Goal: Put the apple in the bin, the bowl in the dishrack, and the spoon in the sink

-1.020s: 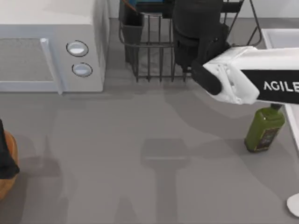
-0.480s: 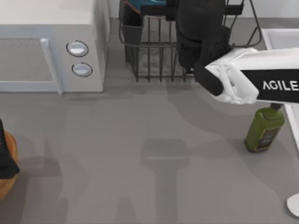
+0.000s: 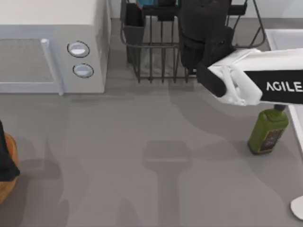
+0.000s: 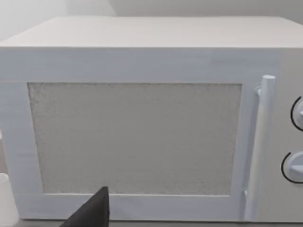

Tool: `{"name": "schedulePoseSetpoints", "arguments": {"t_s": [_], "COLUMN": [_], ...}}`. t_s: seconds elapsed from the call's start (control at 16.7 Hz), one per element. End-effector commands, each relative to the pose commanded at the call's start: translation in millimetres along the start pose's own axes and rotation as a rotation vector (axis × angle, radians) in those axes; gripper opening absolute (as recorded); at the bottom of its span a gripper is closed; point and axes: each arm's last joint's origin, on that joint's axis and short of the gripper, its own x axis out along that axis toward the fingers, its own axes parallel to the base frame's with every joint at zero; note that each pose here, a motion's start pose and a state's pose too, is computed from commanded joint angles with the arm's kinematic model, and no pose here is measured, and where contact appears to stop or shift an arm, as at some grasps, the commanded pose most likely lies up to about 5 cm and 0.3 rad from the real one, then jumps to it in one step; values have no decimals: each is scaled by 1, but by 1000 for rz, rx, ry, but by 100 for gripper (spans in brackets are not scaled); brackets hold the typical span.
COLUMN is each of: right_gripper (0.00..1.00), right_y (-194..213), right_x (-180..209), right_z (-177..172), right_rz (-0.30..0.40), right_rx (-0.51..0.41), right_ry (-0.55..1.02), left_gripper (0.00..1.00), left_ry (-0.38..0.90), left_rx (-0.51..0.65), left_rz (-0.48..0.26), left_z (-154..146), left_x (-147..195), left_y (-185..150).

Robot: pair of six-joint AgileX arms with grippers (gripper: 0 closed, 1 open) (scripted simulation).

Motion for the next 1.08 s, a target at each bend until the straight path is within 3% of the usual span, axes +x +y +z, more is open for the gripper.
{"name": "schedulePoseSetpoints", "arguments": {"t_s": [0.12, 0.18, 0.78, 1.08], "right_gripper": [98, 100, 100, 100], "right_y": [0, 0, -2, -52], "right_x": [0, 0, -1, -21], "right_z": [0, 0, 1, 16], "right_rz": [0, 0, 7, 69], "right_rx": [0, 0, 0, -8], "right_ry": [0, 0, 2, 37], "left_gripper": [100, 100, 100, 100], "left_ry": [0, 0, 0, 0], "left_rx": [0, 0, 0, 0], "left_rz": [0, 0, 0, 0], "left_z": [0, 0, 0, 0], "left_x": [0, 0, 0, 0], "left_y": [0, 0, 0, 0]}}
